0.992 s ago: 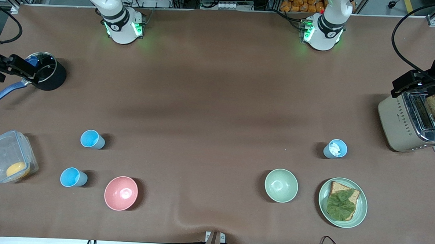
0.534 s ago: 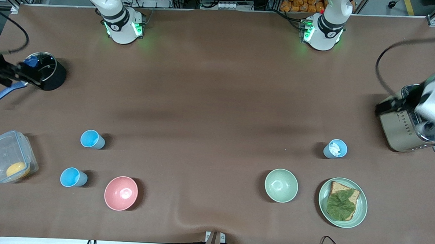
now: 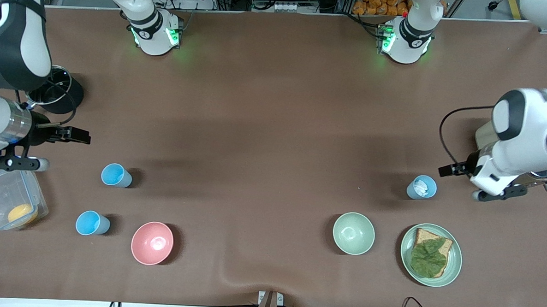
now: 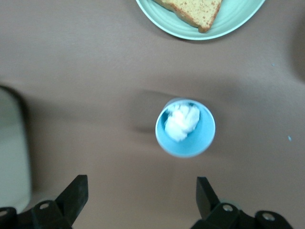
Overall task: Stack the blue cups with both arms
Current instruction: 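Close the left gripper on the tissue cup while the right gripper grasps a cup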
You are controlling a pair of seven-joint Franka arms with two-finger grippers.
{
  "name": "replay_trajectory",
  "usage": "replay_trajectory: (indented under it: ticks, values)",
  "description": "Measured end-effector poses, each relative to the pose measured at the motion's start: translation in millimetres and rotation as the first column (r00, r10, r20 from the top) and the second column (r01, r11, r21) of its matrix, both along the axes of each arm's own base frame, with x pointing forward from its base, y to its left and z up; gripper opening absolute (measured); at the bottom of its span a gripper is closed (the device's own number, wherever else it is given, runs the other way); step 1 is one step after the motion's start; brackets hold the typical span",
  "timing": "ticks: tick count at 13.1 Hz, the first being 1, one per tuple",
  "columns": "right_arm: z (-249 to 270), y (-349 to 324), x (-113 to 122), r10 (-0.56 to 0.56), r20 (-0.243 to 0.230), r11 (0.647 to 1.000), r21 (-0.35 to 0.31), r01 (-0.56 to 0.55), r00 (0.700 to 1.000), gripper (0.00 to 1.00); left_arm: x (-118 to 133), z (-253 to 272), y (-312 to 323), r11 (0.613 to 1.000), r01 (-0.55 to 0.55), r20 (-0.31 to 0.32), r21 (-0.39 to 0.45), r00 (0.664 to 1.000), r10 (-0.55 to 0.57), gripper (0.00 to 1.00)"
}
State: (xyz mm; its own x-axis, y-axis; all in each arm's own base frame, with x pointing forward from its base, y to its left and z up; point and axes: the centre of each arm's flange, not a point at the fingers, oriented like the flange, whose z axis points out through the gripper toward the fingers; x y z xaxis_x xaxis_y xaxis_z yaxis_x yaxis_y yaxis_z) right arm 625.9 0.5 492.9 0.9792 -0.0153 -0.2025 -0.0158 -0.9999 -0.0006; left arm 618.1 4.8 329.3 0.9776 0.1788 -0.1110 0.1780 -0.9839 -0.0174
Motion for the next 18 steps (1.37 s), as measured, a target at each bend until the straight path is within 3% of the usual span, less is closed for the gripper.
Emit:
replay_trajectory:
  ticks: [6, 8, 9, 10, 16, 18]
  values:
    - [-31, 0, 0, 0.000, -0.061, 1.000, 0.000, 0.000, 0.998, 1.00, 5, -67, -2, 1.000, 0.000, -0.035, -0.019, 0.999, -0.001, 0.96]
    - [-40, -1, 0, -0.001, -0.066, 1.000, 0.000, 0.001, 0.998, 1.00, 6, -81, -2, 1.000, -0.002, -0.037, -0.023, 0.999, 0.001, 0.79]
    - [-44, -1, -1, -0.002, -0.068, 1.000, 0.000, 0.002, 0.998, 1.00, 6, -87, -2, 1.000, -0.003, -0.038, -0.024, 0.999, 0.002, 0.78]
    - [-51, -2, -2, -0.004, -0.070, 1.000, -0.001, 0.004, 0.998, 1.00, 6, -91, -3, 1.000, -0.003, -0.039, -0.025, 0.999, 0.002, 0.72]
    - [-102, -47, -11, -0.074, -0.051, 0.997, -0.003, 0.074, 0.996, 1.00, 10, -84, -21, 0.999, 0.024, -0.023, -0.039, 0.999, -0.025, 0.03]
    - [-103, -47, -8, -0.073, -0.015, 0.997, -0.003, 0.073, 0.997, 1.00, 11, -68, -52, 0.998, 0.039, -0.017, -0.056, 0.999, -0.040, 0.03]
